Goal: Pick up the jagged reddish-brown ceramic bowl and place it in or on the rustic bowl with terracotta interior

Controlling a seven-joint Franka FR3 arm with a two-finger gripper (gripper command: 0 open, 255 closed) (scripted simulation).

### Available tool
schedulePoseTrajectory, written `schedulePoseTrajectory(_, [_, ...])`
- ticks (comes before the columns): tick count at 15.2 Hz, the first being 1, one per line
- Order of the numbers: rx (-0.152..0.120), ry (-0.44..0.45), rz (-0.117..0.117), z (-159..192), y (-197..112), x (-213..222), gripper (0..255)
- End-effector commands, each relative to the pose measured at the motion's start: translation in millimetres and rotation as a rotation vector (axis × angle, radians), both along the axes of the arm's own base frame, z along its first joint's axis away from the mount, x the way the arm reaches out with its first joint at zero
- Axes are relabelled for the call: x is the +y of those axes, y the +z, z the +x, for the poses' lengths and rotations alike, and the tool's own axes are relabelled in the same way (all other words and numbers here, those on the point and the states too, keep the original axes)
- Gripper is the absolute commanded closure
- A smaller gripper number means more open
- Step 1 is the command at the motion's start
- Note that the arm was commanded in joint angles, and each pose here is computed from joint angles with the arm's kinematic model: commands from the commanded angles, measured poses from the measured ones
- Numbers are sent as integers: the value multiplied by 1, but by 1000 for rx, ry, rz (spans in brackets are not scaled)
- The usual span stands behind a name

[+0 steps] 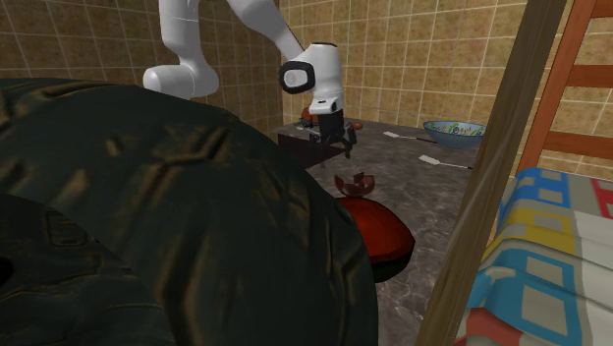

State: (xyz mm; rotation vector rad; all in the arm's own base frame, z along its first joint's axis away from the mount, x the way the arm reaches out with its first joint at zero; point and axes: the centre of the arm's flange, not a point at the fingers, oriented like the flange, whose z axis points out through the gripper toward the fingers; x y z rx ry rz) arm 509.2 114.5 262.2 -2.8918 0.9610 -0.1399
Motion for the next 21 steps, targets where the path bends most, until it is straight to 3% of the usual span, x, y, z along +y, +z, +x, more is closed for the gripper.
schedulePoseTrajectory(1, [-5, -28, -2, 12, -17, 2, 0])
schedulePoseTrajectory(8, [-5, -28, -2, 17, -56, 5, 0])
schedulePoseTrajectory(16, [-5, -28, -2, 17, -56, 5, 0])
schedulePoseTrajectory(17, [-5, -28, -2, 17, -56, 5, 255])
schedulePoseTrajectory(21, [-5, -28, -2, 17, -56, 5, 255])
